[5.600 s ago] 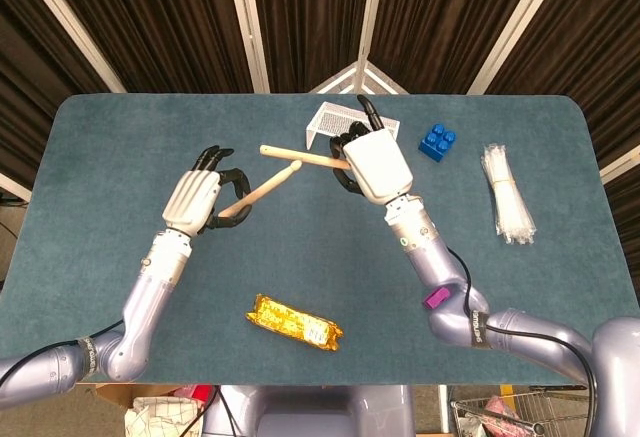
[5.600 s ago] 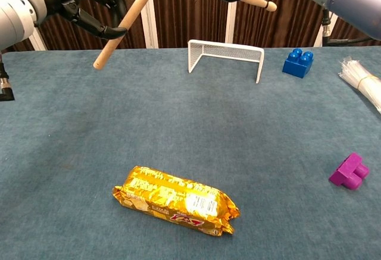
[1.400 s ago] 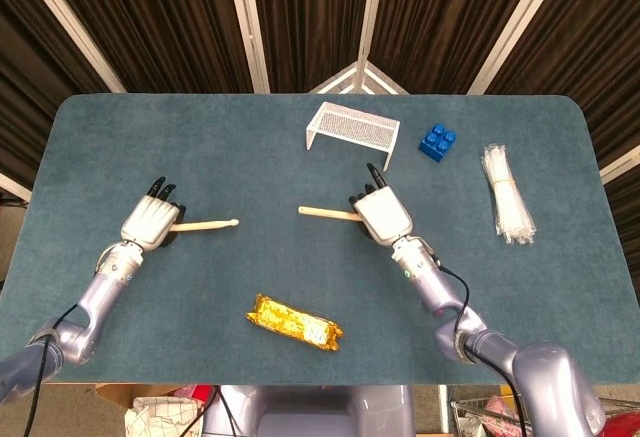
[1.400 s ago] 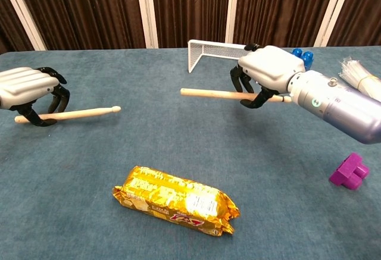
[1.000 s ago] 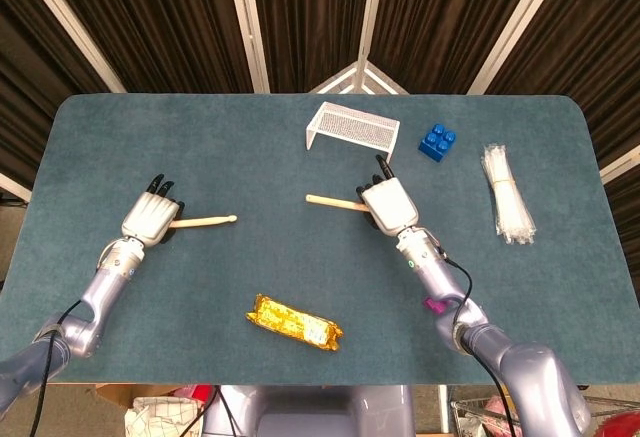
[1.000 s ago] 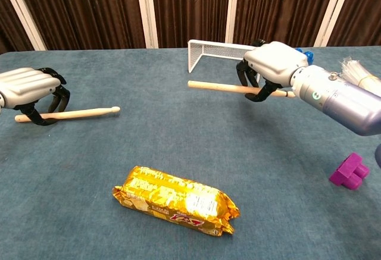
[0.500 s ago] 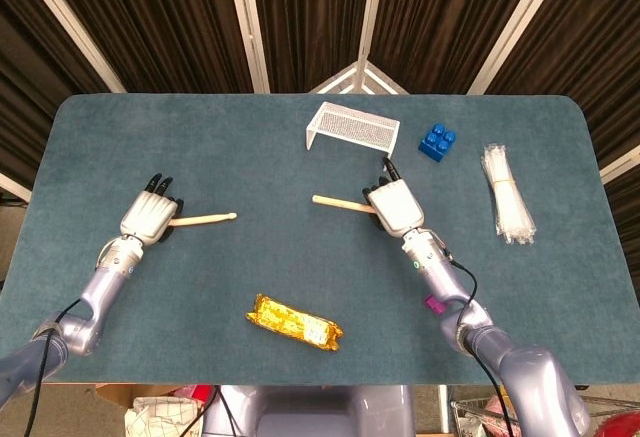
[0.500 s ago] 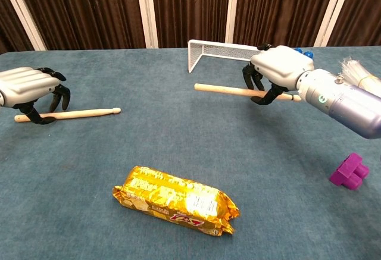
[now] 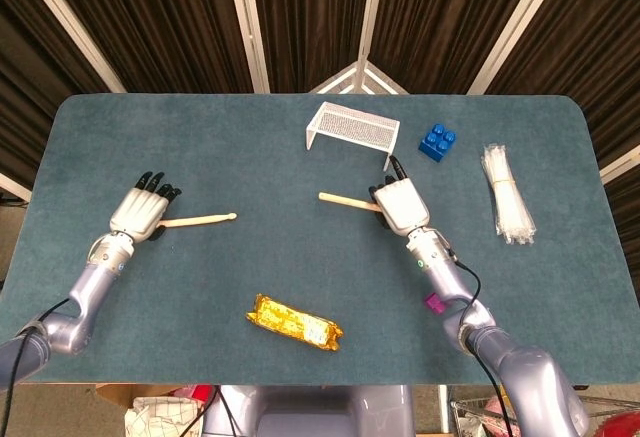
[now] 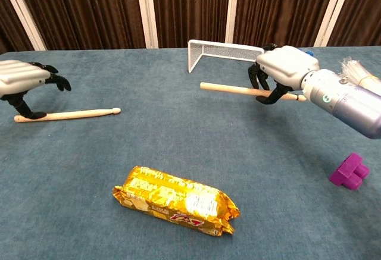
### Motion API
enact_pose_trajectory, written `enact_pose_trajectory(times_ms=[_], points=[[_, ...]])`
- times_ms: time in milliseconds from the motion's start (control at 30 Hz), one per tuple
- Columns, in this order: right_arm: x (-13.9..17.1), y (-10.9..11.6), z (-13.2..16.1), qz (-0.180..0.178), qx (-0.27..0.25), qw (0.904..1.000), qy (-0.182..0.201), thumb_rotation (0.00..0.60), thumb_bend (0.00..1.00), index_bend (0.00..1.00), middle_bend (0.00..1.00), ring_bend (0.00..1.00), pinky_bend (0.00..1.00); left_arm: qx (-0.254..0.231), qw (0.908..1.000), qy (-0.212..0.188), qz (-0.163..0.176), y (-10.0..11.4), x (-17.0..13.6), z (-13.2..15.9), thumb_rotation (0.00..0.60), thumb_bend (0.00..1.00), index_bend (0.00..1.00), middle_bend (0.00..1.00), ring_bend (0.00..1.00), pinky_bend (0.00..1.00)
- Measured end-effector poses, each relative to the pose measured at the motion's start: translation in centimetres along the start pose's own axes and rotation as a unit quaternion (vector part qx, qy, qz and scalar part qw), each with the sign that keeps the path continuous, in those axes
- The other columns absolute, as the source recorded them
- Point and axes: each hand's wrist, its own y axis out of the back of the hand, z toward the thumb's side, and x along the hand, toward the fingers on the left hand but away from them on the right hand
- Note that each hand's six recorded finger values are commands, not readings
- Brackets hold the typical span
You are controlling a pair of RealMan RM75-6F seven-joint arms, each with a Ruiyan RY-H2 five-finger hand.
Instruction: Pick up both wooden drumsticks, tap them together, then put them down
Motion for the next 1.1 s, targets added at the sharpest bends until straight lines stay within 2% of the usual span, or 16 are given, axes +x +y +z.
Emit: enact_pose_trajectory(times_ms=[300, 500, 700, 1100], points=[[0.2, 0.0, -0.8, -0.004, 0.071, 0.9971, 0.027, 0.6, 0.59, 0.81, 0.65, 0.4, 0.02, -0.055, 0.9974, 0.017, 0.042, 5.1, -2.4, -2.8, 0.6, 0.44, 0.18, 0.15, 0.0, 0.0], [0.4, 0.0, -1.4, -0.002, 0.068, 0.997, 0.037, 0.6, 0.59, 0.81, 0.65, 0.4, 0.02, -0.075, 0.995, 0.034, 0.057, 6.8, -4.1, -4.9, 0.6, 0.44, 0.18, 0.15, 0.0, 0.0], [0.8, -0.3, -1.7, 0.005, 0.074, 0.9962, 0.046, 0.6, 0.59, 0.79, 0.65, 0.4, 0.02, -0.079, 0.9942, 0.045, 0.057, 7.0, -5.3, -6.1, 0.6, 0.44, 0.17, 0.15, 0.0, 0.0], [0.7, -1.3, -1.1, 0.028, 0.085, 0.9952, 0.042, 0.6, 0.59, 0.57, 0.54, 0.36, 0.02, -0.071, 0.9955, 0.043, 0.046, 6.2, -5.2, -6.0, 0.6, 0.44, 0.17, 0.15, 0.0, 0.0]])
